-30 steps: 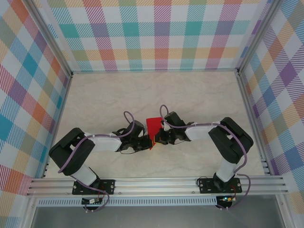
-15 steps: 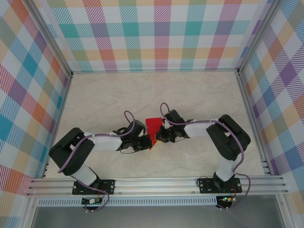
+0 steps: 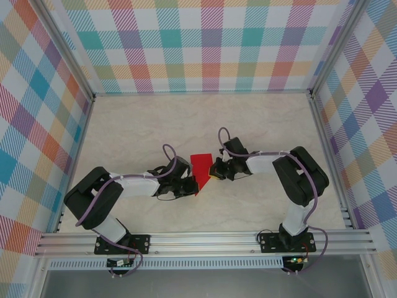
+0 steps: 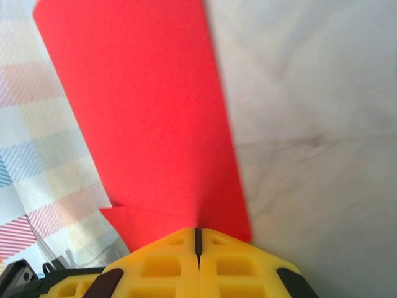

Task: Fold a paper plane with a square sheet of paper (pick it up from the middle)
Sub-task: Third fold the triangle at the center of the table.

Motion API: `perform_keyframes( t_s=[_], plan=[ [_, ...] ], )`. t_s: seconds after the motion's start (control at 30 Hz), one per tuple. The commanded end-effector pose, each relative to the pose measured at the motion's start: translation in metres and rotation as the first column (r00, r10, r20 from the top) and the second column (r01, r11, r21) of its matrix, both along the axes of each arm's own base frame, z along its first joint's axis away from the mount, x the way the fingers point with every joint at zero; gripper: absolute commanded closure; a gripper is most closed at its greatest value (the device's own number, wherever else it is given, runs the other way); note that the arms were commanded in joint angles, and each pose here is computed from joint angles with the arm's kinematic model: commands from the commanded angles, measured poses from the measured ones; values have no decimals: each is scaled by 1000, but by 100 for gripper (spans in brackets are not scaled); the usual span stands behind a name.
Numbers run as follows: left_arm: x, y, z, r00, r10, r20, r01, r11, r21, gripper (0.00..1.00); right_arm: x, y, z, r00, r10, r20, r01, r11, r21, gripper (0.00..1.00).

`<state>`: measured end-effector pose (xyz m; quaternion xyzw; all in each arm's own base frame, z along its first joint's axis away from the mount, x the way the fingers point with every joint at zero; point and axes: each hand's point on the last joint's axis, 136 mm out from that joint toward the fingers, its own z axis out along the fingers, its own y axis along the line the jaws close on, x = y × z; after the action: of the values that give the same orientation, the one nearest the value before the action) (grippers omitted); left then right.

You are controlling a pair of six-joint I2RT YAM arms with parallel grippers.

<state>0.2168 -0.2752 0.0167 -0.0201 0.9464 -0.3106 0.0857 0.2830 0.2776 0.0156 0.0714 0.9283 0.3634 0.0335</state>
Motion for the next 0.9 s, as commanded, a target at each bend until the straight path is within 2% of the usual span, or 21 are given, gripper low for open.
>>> perform_keyframes(
  t_s=[0.0, 0.23, 0.4, 0.47, 0.53, 0.67, 0.77, 0.87],
  plan=[
    [-42, 41, -40, 987, 1, -158, 30, 981, 192, 100, 20, -41, -22, 996, -88, 32, 92, 985, -149, 98],
    [-40, 40, -38, 988, 0, -152, 29, 982, 186, 99, 30, -35, 15, 992, -74, 98, 84, 992, -94, 97],
    [-34, 34, -26, 993, -15, -120, 34, 986, 164, 98, 18, -32, 36, 991, -59, 121, 66, 996, -54, 96],
    [-27, 28, -12, 996, -29, -79, 40, 989, 139, 96, 10, -34, 39, 990, -60, 126, 67, 997, -48, 92],
    [-17, 22, 9, 999, -40, -15, 41, 993, 110, 93, 3, -39, 43, 989, -68, 133, 74, 996, -48, 84],
    [7, 16, 49, 991, 0, 132, -8, 998, 63, 78, -5, -48, 51, 984, -85, 158, 93, 995, -46, 61],
    [23, 20, 60, 977, 62, 205, -76, 995, 60, 76, -6, -51, 57, 979, -91, 183, 101, 994, -46, 41],
    [36, 19, 61, 966, 111, 232, -129, 990, 64, 76, -5, -50, 59, 978, -87, 191, 97, 994, -46, 30]
  ],
)
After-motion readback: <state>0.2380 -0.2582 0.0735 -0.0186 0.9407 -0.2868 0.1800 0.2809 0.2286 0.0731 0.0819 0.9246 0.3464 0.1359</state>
